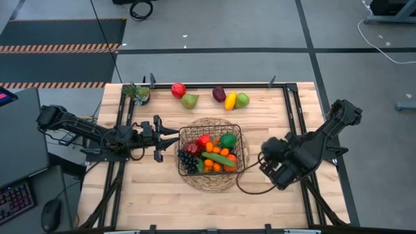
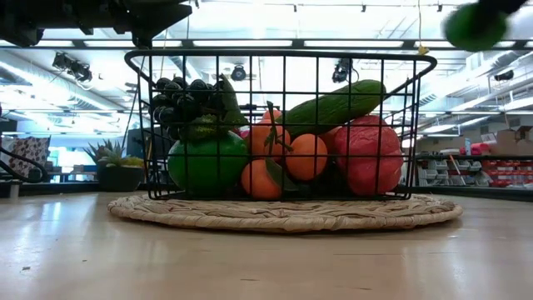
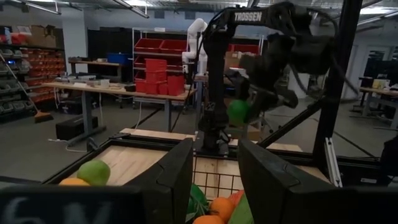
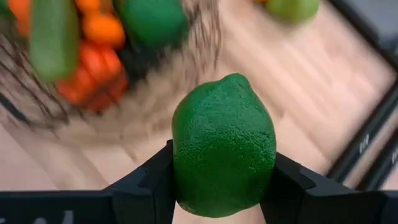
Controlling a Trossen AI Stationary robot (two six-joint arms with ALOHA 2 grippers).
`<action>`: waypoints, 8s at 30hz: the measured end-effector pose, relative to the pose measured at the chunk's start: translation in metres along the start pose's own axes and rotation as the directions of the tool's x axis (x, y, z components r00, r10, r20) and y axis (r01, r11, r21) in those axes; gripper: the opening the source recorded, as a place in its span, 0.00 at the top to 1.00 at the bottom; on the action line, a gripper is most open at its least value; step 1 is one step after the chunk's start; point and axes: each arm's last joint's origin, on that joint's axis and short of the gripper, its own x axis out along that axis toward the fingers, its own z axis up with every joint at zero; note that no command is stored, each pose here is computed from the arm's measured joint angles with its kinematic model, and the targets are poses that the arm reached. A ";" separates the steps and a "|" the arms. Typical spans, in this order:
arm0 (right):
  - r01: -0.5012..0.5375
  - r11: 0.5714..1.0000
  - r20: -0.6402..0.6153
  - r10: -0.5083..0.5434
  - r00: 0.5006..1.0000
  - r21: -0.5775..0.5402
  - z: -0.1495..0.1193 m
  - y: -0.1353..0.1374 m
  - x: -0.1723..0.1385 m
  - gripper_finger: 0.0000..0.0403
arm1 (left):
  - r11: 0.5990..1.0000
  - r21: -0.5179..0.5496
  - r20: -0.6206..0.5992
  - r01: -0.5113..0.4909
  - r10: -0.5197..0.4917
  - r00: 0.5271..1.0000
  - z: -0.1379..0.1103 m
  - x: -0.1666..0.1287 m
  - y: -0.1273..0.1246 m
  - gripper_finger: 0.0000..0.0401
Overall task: Build produce basket
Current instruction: Put the green lime into the black wire basket, then put the right green pear into the black wire basket
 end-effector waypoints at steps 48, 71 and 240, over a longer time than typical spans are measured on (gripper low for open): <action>-0.162 0.954 0.390 0.253 0.885 -0.252 0.131 0.006 0.120 0.15 | 1.000 -0.017 -0.006 -0.003 0.003 1.000 -0.001 0.000 0.001 0.67; -0.025 1.000 0.261 0.024 0.965 0.001 0.186 -0.157 0.167 0.18 | 0.970 -0.038 -0.279 -0.242 0.222 0.934 0.032 0.028 0.031 0.66; -0.554 0.807 0.174 0.587 0.790 -0.204 0.138 -0.031 0.083 0.34 | 0.772 0.378 -0.379 -0.511 0.633 0.675 0.040 0.033 0.115 0.63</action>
